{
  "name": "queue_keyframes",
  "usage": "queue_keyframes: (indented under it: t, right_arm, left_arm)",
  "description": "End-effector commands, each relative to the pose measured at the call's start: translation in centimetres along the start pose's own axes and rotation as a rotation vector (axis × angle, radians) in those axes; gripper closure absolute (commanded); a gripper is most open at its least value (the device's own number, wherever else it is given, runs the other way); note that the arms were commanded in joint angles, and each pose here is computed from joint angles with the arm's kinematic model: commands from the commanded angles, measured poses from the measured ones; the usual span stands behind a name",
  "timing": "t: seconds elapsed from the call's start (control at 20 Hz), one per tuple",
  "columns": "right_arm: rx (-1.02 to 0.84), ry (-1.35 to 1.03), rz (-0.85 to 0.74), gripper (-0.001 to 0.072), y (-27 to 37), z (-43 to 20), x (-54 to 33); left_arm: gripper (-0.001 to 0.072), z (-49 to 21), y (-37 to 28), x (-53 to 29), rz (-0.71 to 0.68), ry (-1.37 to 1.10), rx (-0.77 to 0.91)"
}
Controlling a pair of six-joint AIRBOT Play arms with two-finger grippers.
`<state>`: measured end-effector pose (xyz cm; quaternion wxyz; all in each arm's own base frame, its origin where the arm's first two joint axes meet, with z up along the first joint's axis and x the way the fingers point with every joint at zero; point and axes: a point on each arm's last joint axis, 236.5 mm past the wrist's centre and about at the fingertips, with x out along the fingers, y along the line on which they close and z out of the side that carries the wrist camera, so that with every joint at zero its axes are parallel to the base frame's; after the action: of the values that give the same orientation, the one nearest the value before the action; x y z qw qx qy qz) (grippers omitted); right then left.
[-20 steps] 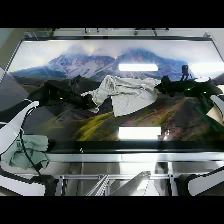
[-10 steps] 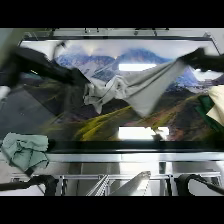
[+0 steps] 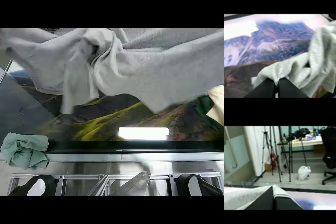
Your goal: Fold the shirts.
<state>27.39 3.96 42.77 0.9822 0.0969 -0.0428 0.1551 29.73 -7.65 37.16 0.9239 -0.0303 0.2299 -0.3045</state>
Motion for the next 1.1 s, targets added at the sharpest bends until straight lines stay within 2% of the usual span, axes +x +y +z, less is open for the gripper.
queue_keyframes:
  t: [0.0, 0.1, 0.25, 0.35, 0.45, 0.55, 0.7, 0.9, 0.95, 1.0, 1.05]
  right_arm:
    - [0.116, 0.083, -0.055, 0.0699, -2.6, -3.9, 0.4]
    - [0.276, 0.245, -0.057, 0.0699, -6.0, -10.5, 2.4]
    - [0.526, 0.477, -0.088, 0.0698, -10.6, -22.1, 3.9]
    - [0.655, 0.591, -0.143, 0.0698, -13.4, -29.6, 4.2]
    - [0.735, 0.678, -0.234, 0.0698, -16.4, -36.6, 4.7]
    - [0.768, 0.737, -0.295, 0.0698, -18.7, -42.5, 5.7]
    - [0.858, 0.695, -0.312, 0.0698, -21.3, -47.2, 8.5]
    - [0.858, 0.611, -0.291, 0.0697, -24.2, -46.1, 12.2]
    - [0.83, 0.594, -0.275, 0.0651, -24.5, -44.8, 13.0]
    - [0.794, 0.582, -0.247, 0.0434, -24.7, -43.4, 13.9]
    - [0.764, 0.577, -0.211, 0.0286, -24.6, -42.1, 14.6]
  left_arm:
    - [0.0686, -3.8, 2.3, -0.1, 0.05, 0.043, -0.126]
    - [0.0686, -8.1, 3.9, 2.6, -0.016, 0.127, -0.253]
    - [0.0686, -15.4, 4.2, 8.0, -0.184, 0.307, -0.407]
    - [0.0684, -20.2, 3.7, 12.5, -0.299, 0.425, -0.454]
    - [0.0684, -23.9, 4.0, 17.1, -0.343, 0.501, -0.498]
    - [0.0684, -26.8, 5.6, 22.2, -0.331, 0.553, -0.549]
    - [0.0691, -29.0, 8.9, 28.3, -0.337, 0.613, -0.617]
    - [0.0692, -27.9, 12.4, 33.0, -0.322, 0.603, -0.655]
    - [0.0692, -26.8, 13.3, 33.3, -0.311, 0.579, -0.651]
    - [0.0691, -25.2, 14.1, 33.1, -0.304, 0.549, -0.629]
    - [0.0659, -23.7, 14.6, 32.5, -0.307, 0.53, -0.613]
